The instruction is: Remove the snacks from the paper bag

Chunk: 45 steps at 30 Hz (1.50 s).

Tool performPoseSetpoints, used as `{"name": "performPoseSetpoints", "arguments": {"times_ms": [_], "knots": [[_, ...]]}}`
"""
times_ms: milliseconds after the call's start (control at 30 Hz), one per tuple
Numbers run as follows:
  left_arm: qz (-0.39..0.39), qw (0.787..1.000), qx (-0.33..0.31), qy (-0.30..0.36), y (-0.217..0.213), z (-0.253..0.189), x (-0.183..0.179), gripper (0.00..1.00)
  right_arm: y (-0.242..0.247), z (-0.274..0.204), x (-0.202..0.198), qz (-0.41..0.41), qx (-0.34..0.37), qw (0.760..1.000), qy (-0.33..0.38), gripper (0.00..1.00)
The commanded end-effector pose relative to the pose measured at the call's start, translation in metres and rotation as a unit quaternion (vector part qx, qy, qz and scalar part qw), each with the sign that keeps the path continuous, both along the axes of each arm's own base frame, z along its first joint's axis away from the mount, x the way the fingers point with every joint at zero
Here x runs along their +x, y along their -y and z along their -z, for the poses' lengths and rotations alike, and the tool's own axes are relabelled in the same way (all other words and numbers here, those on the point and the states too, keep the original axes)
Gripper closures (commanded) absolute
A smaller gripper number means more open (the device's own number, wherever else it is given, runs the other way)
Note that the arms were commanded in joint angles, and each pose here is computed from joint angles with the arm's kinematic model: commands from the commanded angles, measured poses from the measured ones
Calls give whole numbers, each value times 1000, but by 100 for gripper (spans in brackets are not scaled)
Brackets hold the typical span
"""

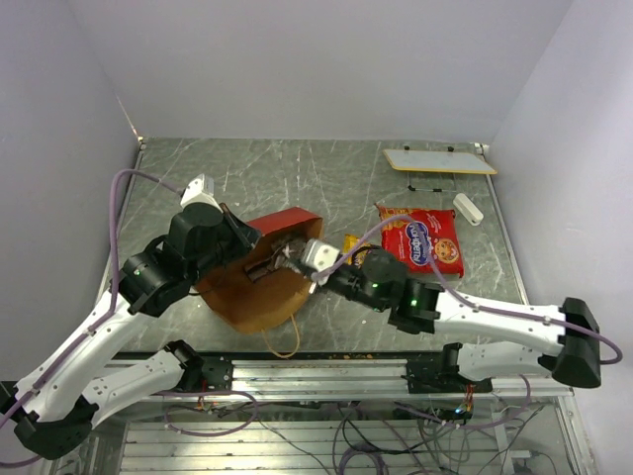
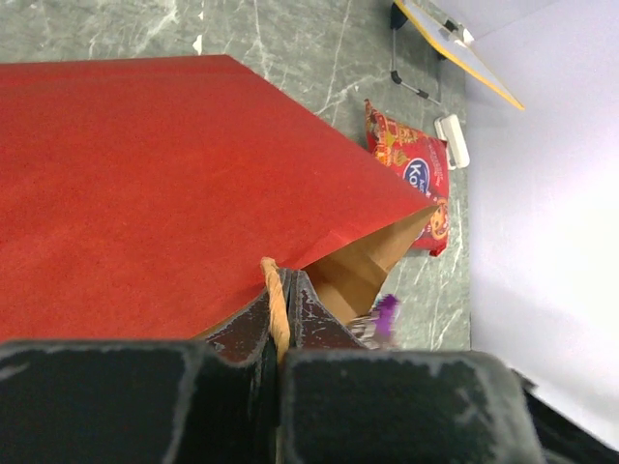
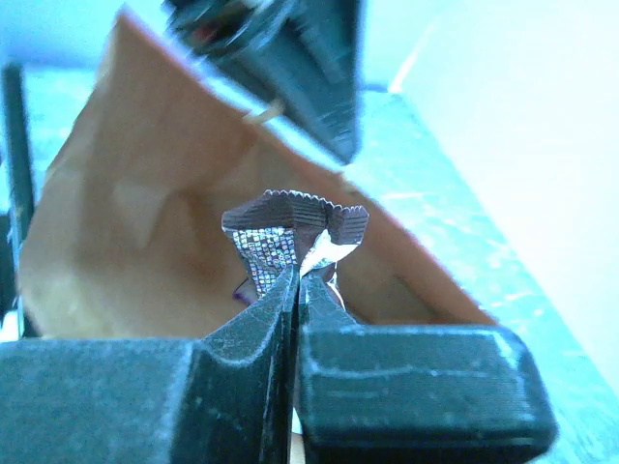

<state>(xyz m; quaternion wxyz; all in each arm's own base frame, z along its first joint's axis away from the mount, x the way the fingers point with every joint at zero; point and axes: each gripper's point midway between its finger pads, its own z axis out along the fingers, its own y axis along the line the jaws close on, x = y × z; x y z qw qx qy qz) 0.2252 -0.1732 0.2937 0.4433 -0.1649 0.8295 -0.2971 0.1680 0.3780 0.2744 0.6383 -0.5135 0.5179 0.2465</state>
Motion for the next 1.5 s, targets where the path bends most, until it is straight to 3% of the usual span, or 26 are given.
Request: {"name": "performPoseSetpoints", "arguments": {"times_ms": [0, 133, 300, 400, 500, 667, 833, 1067, 1467], "knots": [[0, 1000, -6, 15, 2, -19, 4, 93, 37, -68, 25, 116, 103, 988, -10, 100], [-11, 1000, 3, -3, -1, -9, 4, 93, 73, -115, 43, 199, 163, 966, 15, 100], [-9, 1000, -21, 4, 3, -13, 2, 93, 130, -128, 80, 376, 219, 900, -1, 100], [-22, 999, -32, 4, -2, -8, 1, 93, 139, -95, 107, 430, 158, 888, -37, 100], [-19, 999, -42, 9, -1, -12, 0, 93, 154, -53, 138, 478, 150, 854, -139, 100], [-24, 1000, -15, 9, -4, -14, 4, 93, 154, 23, 159, 485, 113, 820, -283, 100], [-10, 1000, 5, 3, 1, -14, 8, 93, 168, 106, 166, 517, 71, 756, -395, 100], [20, 999, -18, -23, 19, -3, 4, 93, 209, 158, 176, 541, 79, 677, -494, 100], [48, 998, -35, 6, 30, -18, 5, 93, 225, 195, 181, 545, 83, 655, -517, 100]]}}
